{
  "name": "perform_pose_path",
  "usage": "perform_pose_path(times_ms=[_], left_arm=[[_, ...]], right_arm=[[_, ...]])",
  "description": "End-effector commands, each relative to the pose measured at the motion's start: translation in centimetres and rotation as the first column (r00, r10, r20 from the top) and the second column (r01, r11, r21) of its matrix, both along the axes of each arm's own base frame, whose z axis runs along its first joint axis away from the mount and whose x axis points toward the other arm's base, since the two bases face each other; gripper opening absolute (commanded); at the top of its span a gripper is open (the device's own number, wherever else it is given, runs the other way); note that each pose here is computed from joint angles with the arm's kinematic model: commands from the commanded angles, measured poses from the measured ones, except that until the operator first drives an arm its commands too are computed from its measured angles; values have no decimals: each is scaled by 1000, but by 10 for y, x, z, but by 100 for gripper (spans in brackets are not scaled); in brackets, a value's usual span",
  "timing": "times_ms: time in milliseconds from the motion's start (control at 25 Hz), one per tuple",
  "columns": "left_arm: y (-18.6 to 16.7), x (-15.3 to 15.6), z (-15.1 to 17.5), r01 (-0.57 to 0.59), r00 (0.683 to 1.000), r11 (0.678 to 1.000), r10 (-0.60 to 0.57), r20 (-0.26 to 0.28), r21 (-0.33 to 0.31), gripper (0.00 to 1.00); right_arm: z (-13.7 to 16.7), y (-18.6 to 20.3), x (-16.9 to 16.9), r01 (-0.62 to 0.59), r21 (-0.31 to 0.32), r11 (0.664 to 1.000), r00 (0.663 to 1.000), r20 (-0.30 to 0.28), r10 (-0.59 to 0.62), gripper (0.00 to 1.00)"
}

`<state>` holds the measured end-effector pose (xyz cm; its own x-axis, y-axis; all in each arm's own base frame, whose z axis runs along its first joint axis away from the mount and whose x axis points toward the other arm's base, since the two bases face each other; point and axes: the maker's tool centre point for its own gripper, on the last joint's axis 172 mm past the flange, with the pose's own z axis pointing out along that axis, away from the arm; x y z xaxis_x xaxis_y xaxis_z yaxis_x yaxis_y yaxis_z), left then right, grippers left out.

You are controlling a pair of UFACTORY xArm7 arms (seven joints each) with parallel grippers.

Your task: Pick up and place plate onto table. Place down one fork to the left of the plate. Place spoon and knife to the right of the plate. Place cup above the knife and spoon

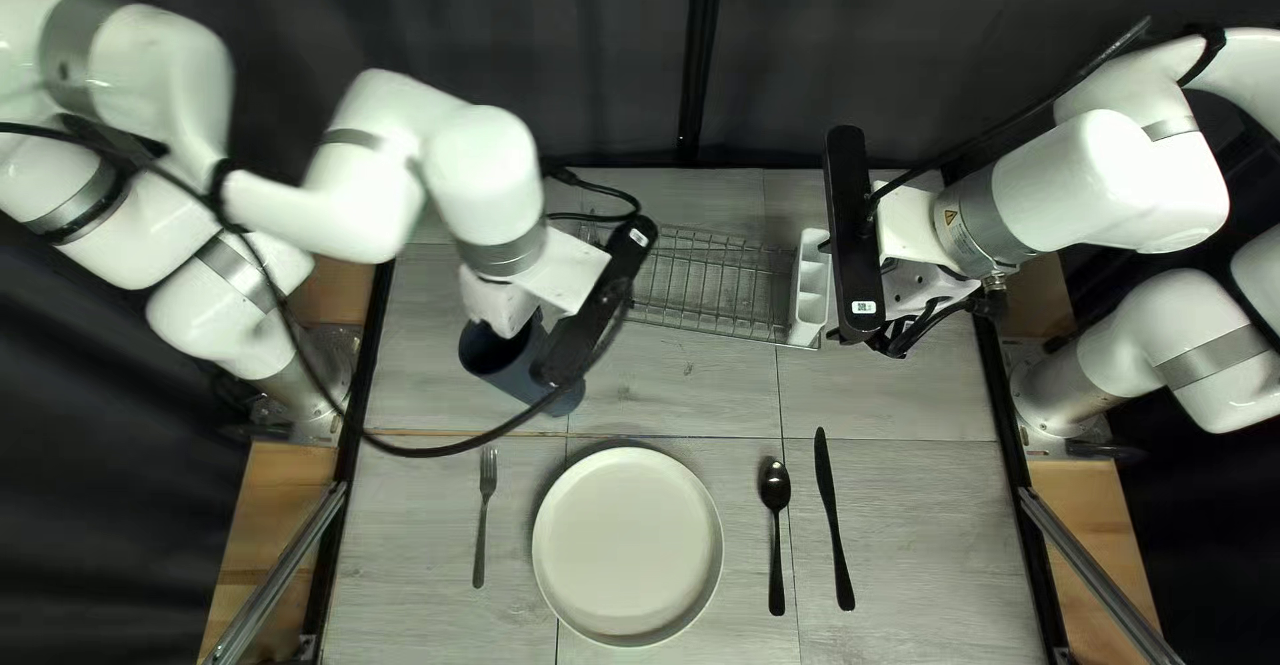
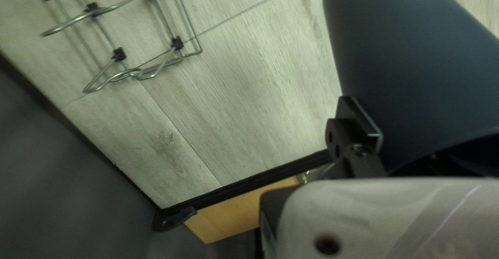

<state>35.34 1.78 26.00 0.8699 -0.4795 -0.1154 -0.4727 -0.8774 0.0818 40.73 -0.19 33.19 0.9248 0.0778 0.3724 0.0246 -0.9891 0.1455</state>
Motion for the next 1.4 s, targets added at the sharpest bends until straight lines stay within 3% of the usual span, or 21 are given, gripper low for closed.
perform_pose_path(times_ms=[40,280,480,960,1400], left_arm=[[21,-2,-33,44,997,999,-44,-69,-3,0],[31,10,-81,106,981,993,-98,-165,42,0],[34,14,-109,162,964,986,-149,-218,41,0],[27,21,-144,225,939,974,-212,-270,19,0],[25,19,-152,233,936,972,-222,-274,10,0]], right_arm=[[0,0,0,0,0,1000,1000,0,0,100],[0,0,0,0,0,1000,1000,0,0,100],[0,0,0,0,0,1000,1000,0,0,100],[0,0,0,0,0,1000,1000,0,0,100],[0,0,0,0,0,1000,1000,0,0,100]])
